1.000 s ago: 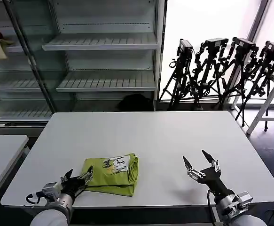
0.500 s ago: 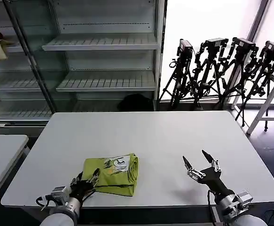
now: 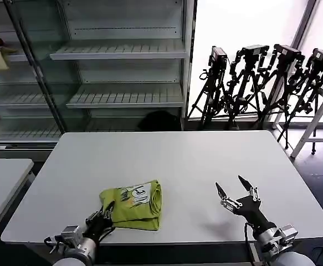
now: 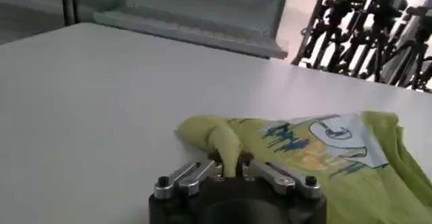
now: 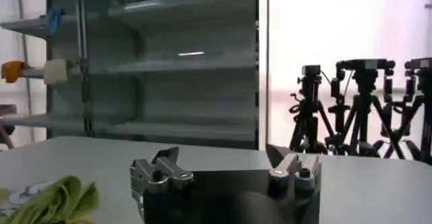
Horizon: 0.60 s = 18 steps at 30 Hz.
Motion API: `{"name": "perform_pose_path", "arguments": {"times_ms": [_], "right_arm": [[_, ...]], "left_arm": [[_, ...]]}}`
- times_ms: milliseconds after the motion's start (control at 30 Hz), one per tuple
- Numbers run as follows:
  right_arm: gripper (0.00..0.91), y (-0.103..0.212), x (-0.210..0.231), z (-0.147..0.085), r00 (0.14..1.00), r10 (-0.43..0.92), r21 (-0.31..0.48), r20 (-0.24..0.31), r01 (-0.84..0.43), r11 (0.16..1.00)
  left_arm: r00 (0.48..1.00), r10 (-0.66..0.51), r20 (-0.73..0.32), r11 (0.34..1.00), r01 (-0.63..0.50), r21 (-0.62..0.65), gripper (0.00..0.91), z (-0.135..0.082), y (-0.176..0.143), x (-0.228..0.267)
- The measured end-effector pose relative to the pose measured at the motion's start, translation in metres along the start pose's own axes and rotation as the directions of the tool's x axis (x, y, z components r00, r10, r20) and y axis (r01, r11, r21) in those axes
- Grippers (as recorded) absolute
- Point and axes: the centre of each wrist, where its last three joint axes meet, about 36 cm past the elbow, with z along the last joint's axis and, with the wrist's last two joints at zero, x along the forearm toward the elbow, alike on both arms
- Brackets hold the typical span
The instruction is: Fold and organize the clothes.
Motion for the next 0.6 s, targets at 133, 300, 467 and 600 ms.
{"name": "perform_pose_path", "arguments": {"times_ms": [133,300,467,600], "right_arm": [[0.907,0.0,-0.001,-0.001,1.0,-0.003,-0.006,-0.002,0.003,1.0],[0.907,-0.002,-0.002,-0.003,1.0,-0.005,-0.012,-0.004,0.005,1.0],[0.907,-0.003,-0.003,-0.004,1.0,-0.008,-0.019,-0.001,0.008,1.0],[0.907,-0.004,-0.003,-0.004,1.0,-0.009,-0.023,0.005,0.009,1.0]], "left_arm": [[0.999,-0.022,0.045,1.0,0.022,0.002,0.0,-0.006,0.01,0.0],[0.991,-0.041,0.125,0.999,0.042,-0.008,0.0,-0.025,0.029,0.002],[0.976,-0.086,0.201,0.994,0.096,-0.044,0.0,-0.052,0.06,0.007],[0.95,-0.128,0.284,0.983,0.16,-0.094,0.0,-0.085,0.091,0.017]]}}
